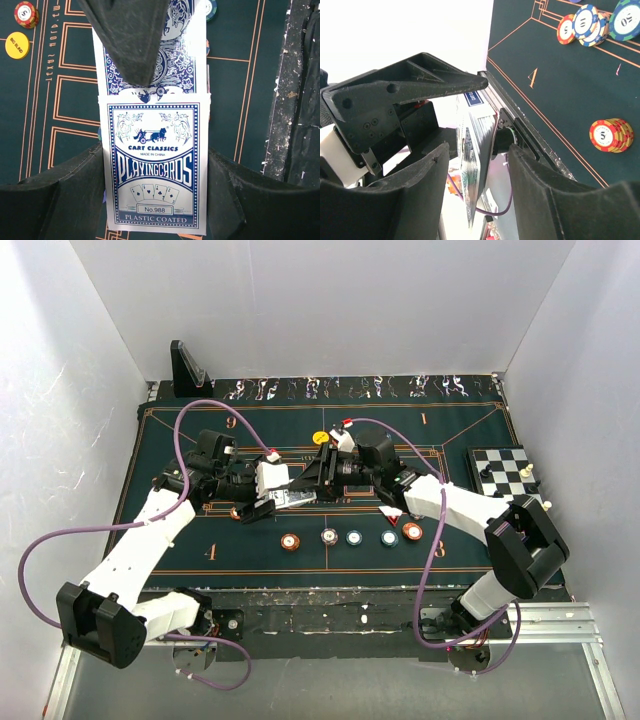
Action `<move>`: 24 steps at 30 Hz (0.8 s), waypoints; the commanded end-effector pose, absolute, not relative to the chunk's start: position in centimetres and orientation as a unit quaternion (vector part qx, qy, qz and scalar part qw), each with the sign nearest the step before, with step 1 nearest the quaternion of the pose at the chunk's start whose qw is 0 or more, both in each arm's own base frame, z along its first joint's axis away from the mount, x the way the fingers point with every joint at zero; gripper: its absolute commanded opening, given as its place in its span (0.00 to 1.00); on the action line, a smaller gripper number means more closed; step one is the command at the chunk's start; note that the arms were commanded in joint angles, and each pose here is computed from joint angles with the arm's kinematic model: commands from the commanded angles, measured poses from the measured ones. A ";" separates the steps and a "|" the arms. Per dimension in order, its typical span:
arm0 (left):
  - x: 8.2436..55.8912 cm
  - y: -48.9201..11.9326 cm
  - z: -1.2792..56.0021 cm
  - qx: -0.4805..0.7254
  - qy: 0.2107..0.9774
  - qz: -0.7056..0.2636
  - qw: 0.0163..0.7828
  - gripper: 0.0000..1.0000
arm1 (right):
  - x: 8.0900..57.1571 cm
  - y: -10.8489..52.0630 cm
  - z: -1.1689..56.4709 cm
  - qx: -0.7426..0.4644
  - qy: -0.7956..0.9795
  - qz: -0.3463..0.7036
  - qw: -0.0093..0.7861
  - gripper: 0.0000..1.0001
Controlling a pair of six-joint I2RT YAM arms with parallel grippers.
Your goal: Distribute texas hold em gaming equipment
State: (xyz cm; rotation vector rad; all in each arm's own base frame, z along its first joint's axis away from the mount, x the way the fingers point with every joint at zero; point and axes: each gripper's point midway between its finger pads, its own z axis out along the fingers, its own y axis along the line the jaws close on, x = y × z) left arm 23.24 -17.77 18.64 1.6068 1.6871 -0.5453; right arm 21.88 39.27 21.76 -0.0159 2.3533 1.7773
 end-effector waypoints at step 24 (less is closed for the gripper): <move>23.4 -18.3 20.4 0.629 0.641 -0.213 0.384 0.11 | 22.3 36.3 23.6 -0.030 0.803 0.575 0.154 0.34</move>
